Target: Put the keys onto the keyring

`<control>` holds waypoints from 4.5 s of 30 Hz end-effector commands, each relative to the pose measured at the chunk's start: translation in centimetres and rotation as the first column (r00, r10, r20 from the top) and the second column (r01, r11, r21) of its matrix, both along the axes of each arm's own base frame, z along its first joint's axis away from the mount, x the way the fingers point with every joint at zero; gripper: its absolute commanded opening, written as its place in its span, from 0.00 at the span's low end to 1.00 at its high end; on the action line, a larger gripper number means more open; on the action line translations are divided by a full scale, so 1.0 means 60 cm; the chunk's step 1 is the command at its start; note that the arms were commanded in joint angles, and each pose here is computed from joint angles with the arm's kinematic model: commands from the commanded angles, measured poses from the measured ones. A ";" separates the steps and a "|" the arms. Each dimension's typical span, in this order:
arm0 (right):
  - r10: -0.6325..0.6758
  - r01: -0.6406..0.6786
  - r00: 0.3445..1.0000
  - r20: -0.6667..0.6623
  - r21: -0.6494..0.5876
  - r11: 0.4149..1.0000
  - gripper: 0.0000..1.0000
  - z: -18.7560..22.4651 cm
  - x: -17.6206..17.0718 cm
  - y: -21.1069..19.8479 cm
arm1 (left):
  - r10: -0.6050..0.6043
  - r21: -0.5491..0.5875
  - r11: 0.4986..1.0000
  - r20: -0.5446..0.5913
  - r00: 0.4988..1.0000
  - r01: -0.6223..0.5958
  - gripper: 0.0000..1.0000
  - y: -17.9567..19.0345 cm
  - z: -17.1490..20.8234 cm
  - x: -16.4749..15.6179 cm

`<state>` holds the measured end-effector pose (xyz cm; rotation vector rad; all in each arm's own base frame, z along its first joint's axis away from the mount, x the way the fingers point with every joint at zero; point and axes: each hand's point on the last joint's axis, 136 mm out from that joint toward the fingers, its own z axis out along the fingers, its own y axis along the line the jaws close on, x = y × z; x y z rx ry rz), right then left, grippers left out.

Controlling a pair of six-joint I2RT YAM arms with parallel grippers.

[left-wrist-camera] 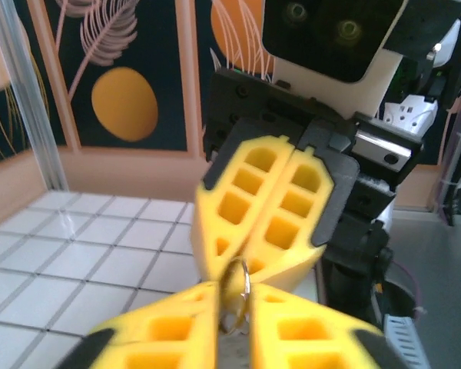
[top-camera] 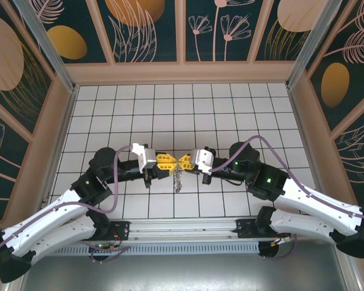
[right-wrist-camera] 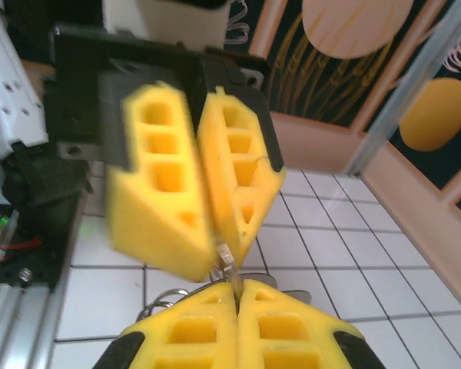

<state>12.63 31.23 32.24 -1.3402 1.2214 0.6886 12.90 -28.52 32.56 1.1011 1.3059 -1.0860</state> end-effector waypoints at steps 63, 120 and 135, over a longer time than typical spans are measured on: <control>0.108 -0.110 0.993 0.048 0.037 0.993 0.06 0.022 -0.055 0.000 | -0.066 -0.192 0.977 0.151 0.986 0.095 0.00 0.007 0.066 -0.033; -0.372 0.375 0.926 0.068 -0.042 0.926 0.00 -0.001 0.095 0.002 | 0.259 0.235 0.937 0.029 0.966 -0.258 0.25 -0.018 -0.017 0.111; -0.345 0.349 0.936 0.068 -0.067 0.935 0.00 -0.008 0.087 0.005 | 0.283 0.215 0.935 0.030 0.959 -0.282 0.17 -0.018 -0.013 0.120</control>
